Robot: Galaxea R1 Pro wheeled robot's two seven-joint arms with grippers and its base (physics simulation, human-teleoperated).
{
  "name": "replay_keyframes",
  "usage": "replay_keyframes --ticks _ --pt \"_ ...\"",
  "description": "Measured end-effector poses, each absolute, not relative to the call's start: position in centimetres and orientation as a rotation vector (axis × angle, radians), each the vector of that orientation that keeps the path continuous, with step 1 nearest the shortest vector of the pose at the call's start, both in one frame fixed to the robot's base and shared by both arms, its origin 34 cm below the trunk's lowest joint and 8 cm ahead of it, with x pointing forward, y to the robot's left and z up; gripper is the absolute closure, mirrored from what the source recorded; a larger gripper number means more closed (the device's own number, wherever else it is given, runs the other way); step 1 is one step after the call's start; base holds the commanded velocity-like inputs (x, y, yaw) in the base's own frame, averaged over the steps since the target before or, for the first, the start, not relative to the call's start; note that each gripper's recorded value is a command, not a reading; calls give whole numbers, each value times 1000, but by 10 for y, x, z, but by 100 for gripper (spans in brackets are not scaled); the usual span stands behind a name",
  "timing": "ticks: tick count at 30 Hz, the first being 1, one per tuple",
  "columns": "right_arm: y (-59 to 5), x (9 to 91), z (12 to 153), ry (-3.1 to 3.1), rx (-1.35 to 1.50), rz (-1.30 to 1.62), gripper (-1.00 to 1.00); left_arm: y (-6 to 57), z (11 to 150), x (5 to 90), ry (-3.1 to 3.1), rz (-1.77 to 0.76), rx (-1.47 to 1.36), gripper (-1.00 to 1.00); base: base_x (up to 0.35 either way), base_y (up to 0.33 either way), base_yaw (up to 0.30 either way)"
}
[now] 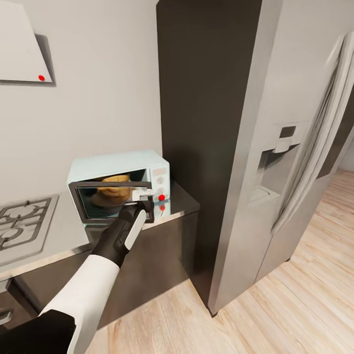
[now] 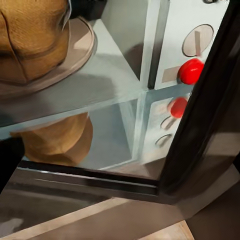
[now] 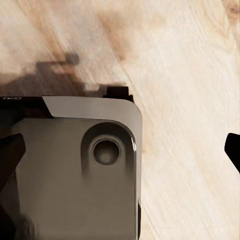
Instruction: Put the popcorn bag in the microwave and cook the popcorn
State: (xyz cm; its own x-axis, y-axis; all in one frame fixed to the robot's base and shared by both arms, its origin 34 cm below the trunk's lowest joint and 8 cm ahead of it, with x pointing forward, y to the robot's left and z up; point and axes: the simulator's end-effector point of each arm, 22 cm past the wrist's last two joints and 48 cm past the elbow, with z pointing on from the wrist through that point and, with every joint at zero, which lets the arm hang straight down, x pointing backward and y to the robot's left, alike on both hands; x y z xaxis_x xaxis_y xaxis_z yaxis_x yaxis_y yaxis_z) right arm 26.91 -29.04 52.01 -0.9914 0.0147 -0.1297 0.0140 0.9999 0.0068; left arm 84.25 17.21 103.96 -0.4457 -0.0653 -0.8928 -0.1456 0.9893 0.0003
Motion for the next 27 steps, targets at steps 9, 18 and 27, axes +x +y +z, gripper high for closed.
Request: replay_keyframes --ticks 9,18,27 --pt "-291 269 520 3010 21 9 -100 174 1040 843 2033 96 -148 -100 116 0 0" --pt "-291 269 520 3010 20 9 -100 177 1040 842 2031 111 -155 -100 153 0 0" --pt "-290 269 520 3010 20 9 -100 183 1040 840 2031 152 -187 -100 161 0 0"
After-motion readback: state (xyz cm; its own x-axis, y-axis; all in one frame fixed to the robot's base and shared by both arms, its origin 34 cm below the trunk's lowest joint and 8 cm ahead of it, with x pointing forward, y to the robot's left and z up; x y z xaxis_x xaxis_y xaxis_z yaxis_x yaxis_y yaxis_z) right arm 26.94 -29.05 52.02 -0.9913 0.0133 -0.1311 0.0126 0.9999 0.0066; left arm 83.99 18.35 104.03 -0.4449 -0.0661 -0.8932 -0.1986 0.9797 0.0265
